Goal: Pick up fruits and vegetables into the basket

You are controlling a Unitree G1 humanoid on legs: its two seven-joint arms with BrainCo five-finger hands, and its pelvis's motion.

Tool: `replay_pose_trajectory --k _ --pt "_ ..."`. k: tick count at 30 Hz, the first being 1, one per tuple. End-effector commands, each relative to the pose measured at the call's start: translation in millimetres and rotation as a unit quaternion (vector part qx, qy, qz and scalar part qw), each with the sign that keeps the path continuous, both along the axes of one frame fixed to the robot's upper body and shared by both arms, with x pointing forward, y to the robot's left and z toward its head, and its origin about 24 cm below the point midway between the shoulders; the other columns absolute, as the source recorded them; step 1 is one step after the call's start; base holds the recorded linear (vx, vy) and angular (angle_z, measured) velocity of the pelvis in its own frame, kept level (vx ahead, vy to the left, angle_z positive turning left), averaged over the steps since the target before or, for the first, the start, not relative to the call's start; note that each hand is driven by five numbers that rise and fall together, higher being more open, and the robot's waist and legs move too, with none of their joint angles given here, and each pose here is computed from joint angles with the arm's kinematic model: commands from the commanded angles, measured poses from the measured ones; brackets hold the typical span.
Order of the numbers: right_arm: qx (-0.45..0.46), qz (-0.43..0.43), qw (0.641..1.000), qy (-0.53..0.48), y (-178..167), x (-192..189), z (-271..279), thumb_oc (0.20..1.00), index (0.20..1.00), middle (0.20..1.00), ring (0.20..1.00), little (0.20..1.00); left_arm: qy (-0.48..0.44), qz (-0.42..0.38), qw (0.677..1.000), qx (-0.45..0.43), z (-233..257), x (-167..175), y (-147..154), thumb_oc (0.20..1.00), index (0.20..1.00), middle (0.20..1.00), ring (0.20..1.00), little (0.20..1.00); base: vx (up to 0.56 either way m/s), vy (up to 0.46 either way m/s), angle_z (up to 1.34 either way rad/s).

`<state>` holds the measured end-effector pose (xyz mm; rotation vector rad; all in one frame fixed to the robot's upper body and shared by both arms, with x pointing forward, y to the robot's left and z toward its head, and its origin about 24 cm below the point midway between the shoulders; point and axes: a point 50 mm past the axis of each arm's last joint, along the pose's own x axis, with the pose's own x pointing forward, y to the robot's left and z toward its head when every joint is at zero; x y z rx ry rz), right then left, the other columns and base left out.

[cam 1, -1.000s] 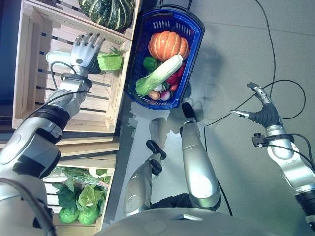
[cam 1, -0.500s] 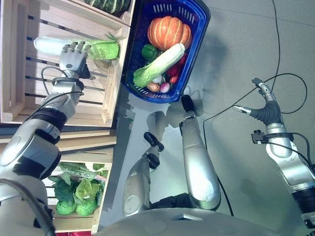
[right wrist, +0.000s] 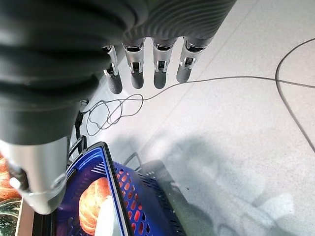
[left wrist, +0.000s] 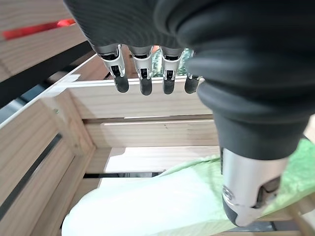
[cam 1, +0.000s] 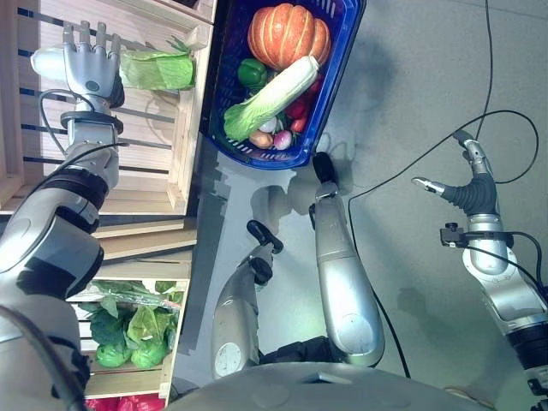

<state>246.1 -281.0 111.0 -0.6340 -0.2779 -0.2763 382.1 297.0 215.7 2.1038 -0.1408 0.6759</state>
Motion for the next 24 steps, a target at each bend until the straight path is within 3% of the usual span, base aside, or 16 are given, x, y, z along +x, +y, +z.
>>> replay_pose_trajectory --k 1,11,24 --pt "0.022 0.009 0.999 -0.038 5.6 0.8 4.6 1.000 1.000 1.000 1.000 1.000 -0.028 0.111 0.992 0.046 29.1 -22.9 49.7 1.000 1.000 1.000 1.000 1.000 0.02 -0.001 -0.08" --pt "0.051 0.005 0.998 -0.048 7.6 4.3 3.9 1.000 1.000 1.000 1.000 1.000 0.008 0.153 0.988 0.002 23.1 -18.3 50.1 1.000 1.000 1.000 1.000 1.000 0.01 -0.001 -0.07" --pt "0.070 -0.006 0.995 -0.069 4.9 6.4 10.0 1.000 1.000 1.000 1.000 1.000 -0.019 0.207 0.978 -0.021 32.7 -24.5 58.8 1.000 1.000 1.000 1.000 1.000 0.00 0.013 -0.02"
